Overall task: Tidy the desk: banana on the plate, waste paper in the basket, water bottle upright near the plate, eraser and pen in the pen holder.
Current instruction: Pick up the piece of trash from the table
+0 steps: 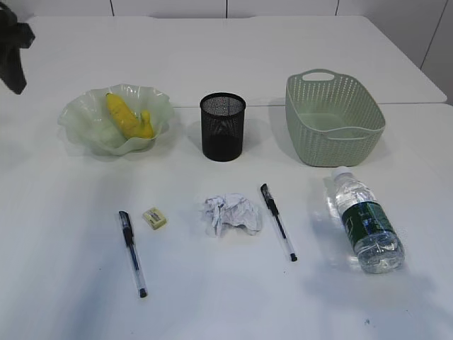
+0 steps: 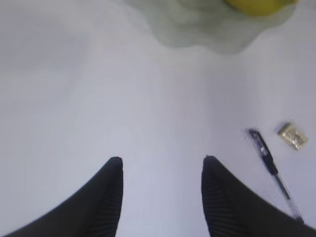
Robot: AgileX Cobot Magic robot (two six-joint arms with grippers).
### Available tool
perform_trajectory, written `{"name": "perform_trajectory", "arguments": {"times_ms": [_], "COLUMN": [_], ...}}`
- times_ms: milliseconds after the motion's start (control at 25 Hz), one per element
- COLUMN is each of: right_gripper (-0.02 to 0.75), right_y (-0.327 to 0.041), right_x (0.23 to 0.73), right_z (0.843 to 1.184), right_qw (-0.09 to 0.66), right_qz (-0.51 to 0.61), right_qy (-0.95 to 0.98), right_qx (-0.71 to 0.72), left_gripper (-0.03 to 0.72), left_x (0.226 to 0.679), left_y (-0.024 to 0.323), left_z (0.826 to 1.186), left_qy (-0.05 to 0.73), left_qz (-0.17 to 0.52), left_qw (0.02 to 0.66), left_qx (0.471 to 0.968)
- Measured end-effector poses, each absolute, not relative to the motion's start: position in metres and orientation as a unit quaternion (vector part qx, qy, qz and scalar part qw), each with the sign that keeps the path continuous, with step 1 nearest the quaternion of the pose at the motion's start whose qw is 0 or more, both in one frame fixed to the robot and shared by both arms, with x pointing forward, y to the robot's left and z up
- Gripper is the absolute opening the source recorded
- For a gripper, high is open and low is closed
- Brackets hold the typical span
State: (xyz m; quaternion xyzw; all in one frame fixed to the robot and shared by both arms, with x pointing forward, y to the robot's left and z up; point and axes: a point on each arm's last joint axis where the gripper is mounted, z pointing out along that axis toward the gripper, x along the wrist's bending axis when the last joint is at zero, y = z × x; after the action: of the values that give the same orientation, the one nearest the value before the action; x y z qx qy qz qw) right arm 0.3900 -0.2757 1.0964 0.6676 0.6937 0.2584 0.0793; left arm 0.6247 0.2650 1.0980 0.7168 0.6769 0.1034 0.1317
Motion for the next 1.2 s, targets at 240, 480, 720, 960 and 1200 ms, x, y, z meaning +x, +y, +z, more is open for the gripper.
{"name": "perform_trajectory", "arguments": {"times_ms": [240,480,720,960,1200], "right_gripper": [0.535,0.534,0.534,0.533,0.533], "right_y": [-0.274,-0.273,-0.263,-0.230,-0.181], "right_x": [0.389,0.393,0.412,0.447,0.491], "right_z": [1.099,1.108,1.112,1.112,1.099], "right_qw": [0.075,0.079,0.061,0.038,0.052], "right_qz": [0.266,0.280,0.275,0.250,0.189], "right_qy": [0.693,0.689,0.708,0.758,0.817], "right_qx": [0.666,0.663,0.647,0.602,0.542], "left_gripper": [0.358,0.358,0.358,0.358,0.358], "left_x": [0.567,0.524,0.509,0.502,0.500], "left_y": [0.269,0.273,0.270,0.263,0.261], "left_z": [1.101,1.078,1.054,1.027,1.028], "left_qy": [0.667,0.661,0.662,0.684,0.687], "left_qz": [0.104,0.088,0.077,0.042,0.037], "left_qw": [0.132,0.112,0.138,0.170,0.190], "left_qx": [0.726,0.736,0.732,0.708,0.700]}}
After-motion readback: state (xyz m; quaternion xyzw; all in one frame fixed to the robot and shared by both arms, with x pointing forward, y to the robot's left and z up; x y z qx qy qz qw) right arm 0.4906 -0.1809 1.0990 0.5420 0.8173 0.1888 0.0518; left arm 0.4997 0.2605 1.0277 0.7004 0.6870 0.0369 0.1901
